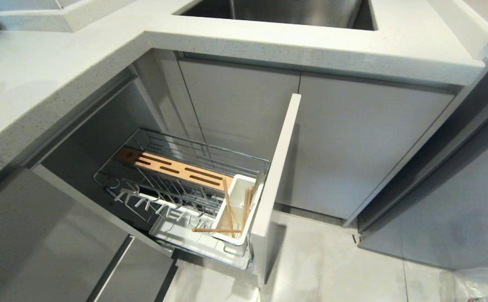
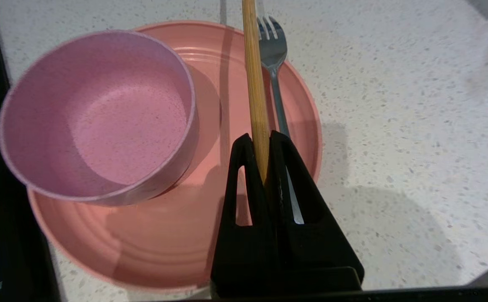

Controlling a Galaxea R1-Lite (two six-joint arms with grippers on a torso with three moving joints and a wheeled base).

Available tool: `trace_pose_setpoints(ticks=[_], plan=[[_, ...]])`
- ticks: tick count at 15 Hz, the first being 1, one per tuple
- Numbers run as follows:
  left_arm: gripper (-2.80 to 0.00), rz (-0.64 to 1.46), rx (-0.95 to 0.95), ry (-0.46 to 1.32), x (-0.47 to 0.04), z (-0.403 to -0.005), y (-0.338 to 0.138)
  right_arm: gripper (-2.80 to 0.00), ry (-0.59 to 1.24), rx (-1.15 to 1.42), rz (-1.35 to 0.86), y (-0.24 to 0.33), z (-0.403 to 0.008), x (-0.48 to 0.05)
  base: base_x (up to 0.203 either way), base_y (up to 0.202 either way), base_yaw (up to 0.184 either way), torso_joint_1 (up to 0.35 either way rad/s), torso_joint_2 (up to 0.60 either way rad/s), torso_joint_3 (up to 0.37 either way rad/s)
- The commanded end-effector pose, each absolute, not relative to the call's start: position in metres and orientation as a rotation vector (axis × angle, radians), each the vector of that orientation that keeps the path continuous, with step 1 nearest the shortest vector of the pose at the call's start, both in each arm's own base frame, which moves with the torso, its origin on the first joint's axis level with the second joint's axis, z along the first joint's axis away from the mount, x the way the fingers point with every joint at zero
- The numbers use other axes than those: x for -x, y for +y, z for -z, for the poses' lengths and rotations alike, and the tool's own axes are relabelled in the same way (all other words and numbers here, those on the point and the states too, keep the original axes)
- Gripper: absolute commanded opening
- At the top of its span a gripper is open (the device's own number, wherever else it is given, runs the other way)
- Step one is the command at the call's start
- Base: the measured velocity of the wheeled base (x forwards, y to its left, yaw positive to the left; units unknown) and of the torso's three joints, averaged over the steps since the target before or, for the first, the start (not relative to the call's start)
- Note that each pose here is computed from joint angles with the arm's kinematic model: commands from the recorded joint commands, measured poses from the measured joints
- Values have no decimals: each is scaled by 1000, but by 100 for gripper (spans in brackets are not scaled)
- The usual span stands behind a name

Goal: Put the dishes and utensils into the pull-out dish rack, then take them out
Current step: Take the chopsticks out of the cupboard

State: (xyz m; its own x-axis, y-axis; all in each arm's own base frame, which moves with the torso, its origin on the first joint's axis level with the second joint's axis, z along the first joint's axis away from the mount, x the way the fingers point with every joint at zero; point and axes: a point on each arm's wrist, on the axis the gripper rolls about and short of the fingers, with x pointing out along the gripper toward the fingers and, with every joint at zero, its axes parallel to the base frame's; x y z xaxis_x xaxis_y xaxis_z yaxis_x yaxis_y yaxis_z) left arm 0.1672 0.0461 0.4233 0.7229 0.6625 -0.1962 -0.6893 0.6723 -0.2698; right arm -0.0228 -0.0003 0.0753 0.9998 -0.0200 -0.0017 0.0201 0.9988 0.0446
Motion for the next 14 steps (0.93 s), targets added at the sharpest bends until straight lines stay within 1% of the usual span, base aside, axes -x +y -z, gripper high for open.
trace_pose_setpoints(ticks=[1, 7, 14], plan=[[-280, -773, 333, 120, -181, -417, 49, -280, 3, -45, 20, 0, -75, 23, 0, 0, 0, 0, 0, 0], [-280, -779, 324, 158, -192, -410, 51, -280, 3, -46, 20, 0, -75, 23, 0, 0, 0, 0, 0, 0], [-280, -791, 319, 163, -193, -408, 52, -280, 3, -44, 20, 0, -75, 23, 0, 0, 0, 0, 0, 0]])
